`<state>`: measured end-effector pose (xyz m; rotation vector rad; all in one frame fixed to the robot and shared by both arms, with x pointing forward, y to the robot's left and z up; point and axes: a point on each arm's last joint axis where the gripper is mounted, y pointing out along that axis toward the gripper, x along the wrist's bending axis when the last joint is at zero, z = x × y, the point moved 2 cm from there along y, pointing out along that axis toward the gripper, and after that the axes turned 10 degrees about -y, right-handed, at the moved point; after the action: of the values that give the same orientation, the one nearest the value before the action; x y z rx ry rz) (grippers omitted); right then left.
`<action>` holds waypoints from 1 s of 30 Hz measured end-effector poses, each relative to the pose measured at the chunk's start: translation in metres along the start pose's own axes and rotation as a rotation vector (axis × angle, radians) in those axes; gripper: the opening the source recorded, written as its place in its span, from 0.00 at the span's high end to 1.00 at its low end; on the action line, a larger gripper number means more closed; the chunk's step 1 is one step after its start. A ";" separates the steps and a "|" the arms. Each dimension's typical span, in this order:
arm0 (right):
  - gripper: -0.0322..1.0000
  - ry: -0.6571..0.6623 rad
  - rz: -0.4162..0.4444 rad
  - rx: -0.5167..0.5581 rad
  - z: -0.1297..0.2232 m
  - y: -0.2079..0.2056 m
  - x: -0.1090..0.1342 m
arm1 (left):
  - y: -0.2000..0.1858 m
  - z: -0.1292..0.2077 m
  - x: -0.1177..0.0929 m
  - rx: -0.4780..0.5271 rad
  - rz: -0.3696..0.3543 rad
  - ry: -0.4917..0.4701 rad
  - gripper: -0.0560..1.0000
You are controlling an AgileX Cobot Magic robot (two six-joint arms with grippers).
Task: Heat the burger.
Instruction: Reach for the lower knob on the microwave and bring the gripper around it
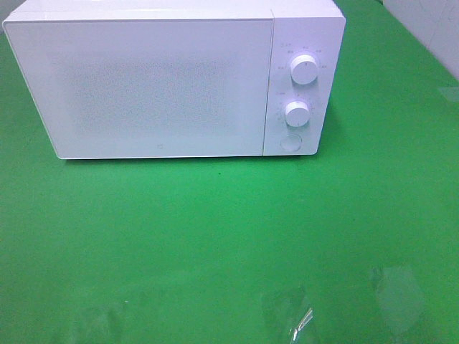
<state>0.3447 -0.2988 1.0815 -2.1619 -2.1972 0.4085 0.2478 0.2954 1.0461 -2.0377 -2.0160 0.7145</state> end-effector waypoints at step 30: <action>0.24 0.032 -0.057 -0.040 0.045 0.112 0.017 | 0.000 0.000 0.000 0.000 0.000 0.000 0.01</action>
<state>0.4445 -0.2890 1.0124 -2.1041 -2.2626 0.3276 0.2478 0.2954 1.0461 -2.0377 -2.0160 0.7145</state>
